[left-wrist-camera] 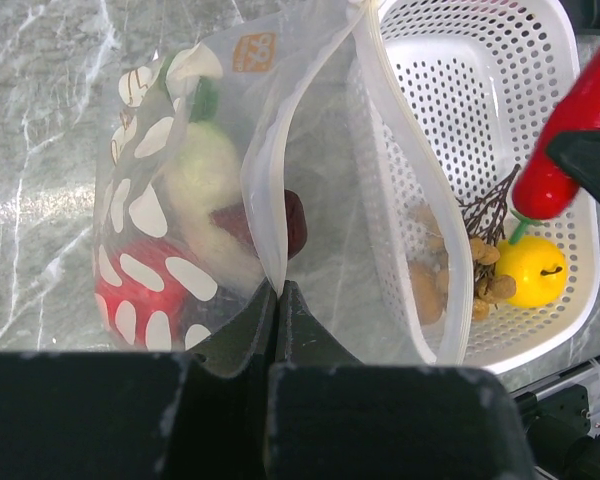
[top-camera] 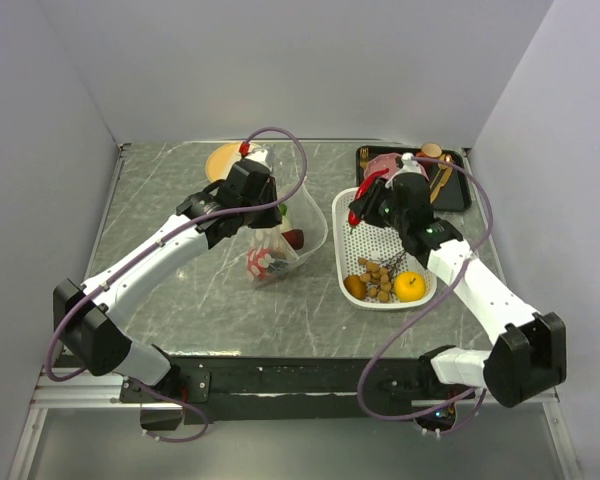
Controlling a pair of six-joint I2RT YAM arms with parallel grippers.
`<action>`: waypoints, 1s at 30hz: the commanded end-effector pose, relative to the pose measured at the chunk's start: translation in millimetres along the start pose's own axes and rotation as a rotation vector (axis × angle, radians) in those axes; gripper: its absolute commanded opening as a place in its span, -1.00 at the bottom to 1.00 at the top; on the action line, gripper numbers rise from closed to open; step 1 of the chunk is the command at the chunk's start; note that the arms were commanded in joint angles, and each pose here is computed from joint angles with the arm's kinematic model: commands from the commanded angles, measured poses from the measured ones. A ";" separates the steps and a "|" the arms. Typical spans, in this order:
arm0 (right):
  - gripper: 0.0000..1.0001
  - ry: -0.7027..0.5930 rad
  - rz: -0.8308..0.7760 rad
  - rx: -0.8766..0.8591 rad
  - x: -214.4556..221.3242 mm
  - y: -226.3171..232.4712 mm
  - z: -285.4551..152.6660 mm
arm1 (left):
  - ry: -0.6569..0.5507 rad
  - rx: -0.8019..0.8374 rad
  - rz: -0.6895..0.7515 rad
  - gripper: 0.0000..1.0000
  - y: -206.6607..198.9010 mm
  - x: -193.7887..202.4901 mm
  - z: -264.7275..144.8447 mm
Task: Place the food in the zip-top bag and seal the zipper
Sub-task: Place the fake vegetable in the zipper food storage bag.
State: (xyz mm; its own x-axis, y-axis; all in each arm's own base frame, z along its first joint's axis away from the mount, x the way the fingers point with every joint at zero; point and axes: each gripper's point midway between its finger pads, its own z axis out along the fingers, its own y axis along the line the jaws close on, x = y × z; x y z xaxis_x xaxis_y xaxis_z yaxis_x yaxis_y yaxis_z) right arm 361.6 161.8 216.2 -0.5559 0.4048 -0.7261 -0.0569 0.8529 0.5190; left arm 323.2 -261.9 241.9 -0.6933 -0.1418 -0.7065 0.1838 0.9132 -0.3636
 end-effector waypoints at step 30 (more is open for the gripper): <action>-0.93 0.147 -0.260 -0.433 42.7 144.1 -1.6 | -0.043 0.052 -0.026 -0.99 -11.8 -13.2 -4.3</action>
State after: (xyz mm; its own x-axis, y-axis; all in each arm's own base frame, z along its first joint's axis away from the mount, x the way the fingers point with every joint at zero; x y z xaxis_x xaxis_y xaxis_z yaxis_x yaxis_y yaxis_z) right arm 333.4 286.8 241.9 -0.6124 0.1484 -0.7765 -0.4590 0.7330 0.5021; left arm 322.1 -264.0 241.1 -0.6992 -0.1402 -0.7010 0.1891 0.9094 -0.3705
